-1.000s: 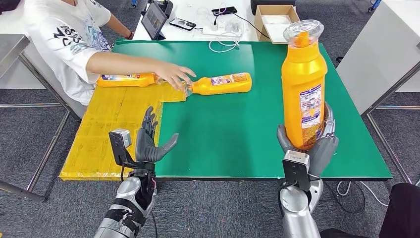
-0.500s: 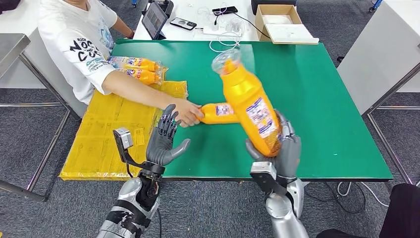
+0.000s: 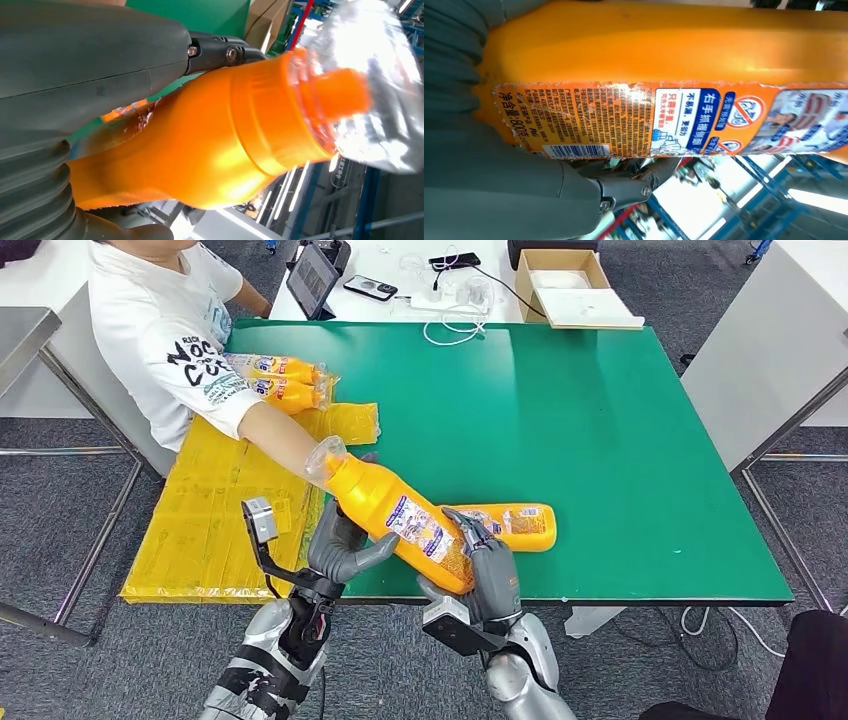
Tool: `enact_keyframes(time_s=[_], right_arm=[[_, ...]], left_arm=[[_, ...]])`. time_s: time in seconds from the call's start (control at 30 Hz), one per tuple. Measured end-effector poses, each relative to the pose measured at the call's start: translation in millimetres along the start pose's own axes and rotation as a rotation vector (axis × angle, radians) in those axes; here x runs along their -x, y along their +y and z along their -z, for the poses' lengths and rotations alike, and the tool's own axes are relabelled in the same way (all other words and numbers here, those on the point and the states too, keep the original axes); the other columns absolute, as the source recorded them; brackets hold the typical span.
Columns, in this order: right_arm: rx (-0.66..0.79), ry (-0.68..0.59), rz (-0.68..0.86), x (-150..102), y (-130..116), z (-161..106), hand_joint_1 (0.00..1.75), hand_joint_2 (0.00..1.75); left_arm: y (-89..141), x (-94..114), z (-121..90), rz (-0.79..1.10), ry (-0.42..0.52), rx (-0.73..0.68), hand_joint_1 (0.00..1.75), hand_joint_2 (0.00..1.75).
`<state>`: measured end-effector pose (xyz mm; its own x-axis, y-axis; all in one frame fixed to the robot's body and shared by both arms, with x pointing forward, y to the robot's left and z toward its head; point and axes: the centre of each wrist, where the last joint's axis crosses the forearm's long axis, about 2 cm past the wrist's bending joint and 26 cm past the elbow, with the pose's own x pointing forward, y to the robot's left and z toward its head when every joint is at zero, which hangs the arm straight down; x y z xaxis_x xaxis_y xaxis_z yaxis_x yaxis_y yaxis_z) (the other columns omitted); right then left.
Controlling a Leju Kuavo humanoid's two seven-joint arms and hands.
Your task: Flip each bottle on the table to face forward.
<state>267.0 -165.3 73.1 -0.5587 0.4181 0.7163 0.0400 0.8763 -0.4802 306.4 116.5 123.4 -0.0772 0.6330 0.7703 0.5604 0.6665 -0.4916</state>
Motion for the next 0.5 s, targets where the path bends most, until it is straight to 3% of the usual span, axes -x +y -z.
enact_keyframes(time_s=[0.5], right_arm=[[-0.107,0.013,0.030,-3,27,10,1.75,1.75]], left_arm=[[-3,7,4,0.071,0.087,0.043,0.00,1.75]])
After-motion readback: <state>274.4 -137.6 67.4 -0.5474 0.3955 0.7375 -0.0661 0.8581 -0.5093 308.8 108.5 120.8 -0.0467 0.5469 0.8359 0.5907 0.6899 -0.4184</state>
